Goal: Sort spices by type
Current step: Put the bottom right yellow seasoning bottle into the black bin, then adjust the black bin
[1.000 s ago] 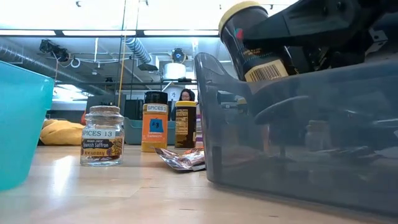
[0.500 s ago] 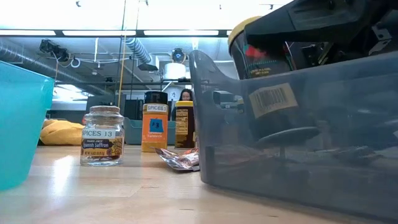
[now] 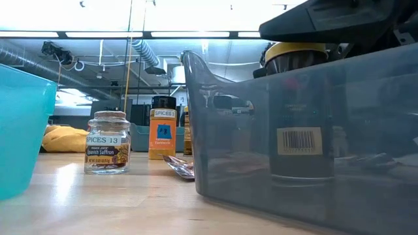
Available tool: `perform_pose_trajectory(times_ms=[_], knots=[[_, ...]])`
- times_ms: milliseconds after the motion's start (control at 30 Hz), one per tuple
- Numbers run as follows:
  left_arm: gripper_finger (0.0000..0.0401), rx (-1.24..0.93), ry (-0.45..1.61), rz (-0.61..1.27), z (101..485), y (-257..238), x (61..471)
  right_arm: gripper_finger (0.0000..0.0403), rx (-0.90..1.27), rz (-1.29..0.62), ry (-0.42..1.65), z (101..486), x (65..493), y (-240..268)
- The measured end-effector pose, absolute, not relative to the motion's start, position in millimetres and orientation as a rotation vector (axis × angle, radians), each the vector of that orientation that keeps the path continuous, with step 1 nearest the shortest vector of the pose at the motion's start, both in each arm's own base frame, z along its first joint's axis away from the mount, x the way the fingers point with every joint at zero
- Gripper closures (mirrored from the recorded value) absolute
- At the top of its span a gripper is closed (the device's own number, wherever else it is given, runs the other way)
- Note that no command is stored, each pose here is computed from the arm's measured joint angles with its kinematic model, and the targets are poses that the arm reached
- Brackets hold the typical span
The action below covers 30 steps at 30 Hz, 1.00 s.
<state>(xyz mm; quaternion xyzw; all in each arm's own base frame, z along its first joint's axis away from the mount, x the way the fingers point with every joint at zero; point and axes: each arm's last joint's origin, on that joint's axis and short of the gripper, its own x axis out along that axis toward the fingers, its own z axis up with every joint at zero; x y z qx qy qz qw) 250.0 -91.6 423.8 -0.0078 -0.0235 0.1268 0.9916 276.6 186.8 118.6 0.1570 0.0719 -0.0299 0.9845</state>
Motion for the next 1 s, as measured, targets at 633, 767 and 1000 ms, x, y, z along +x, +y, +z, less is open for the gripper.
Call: perform_pose_trajectory(times_ms=[633, 767, 1000], knots=[[0.008, -0.011, -0.047, 0.265, 424, -91, 250, 0.0161, 0.348, 0.2, 0.363, 208, 242, 197], [0.008, -0.009, -0.046, 0.265, 424, -91, 250, 0.0215, 0.27, 0.308, 0.61, 223, 236, 215], [0.008, -0.008, -0.044, 0.29, 424, -91, 250, 0.0363, 0.088, 0.335, 0.782, 229, 247, 240]])
